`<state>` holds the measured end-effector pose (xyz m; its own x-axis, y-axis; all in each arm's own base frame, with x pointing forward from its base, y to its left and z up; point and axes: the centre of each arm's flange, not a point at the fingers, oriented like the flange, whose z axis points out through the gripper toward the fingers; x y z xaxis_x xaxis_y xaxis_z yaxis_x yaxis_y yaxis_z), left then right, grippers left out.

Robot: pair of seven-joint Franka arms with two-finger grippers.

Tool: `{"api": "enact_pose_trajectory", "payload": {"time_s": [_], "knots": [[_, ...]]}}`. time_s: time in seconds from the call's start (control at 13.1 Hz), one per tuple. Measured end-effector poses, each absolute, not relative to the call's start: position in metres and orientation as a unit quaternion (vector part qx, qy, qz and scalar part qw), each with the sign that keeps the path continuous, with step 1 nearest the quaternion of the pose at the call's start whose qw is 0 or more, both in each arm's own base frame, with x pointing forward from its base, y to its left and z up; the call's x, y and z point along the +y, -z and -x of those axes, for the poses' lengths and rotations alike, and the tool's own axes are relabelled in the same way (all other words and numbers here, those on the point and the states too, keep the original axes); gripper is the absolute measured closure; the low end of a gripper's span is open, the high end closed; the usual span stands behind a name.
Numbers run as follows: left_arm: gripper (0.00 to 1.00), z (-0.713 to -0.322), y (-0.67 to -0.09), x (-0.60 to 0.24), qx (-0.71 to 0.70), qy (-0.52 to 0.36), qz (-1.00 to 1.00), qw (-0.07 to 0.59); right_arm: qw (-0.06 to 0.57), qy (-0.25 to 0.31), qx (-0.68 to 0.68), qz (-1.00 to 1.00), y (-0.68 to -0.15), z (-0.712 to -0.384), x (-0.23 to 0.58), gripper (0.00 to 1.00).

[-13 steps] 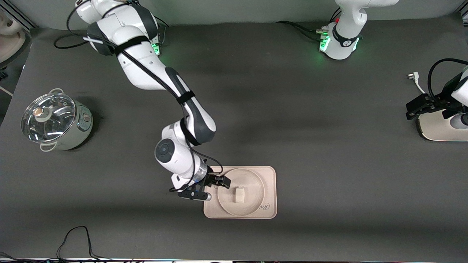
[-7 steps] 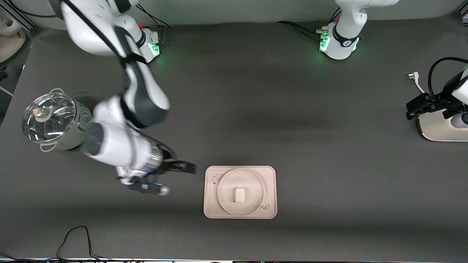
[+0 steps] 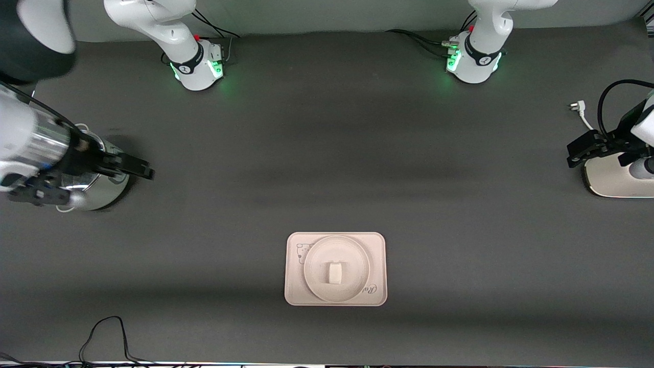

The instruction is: Place bun in plate and plate on tray

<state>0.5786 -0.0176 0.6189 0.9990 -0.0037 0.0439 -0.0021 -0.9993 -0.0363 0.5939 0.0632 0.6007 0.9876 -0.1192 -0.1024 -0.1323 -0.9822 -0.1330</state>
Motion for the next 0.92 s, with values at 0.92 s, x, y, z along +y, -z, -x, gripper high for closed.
{"api": "enact_pose_trajectory", "payload": {"time_s": [0.92], "knots": [[0.0,-0.579,-0.619,-0.02,0.003,0.022,1.0,0.018,0.024,-0.044,0.041,0.998,-0.611,-0.571,-0.019,0.0]]}}
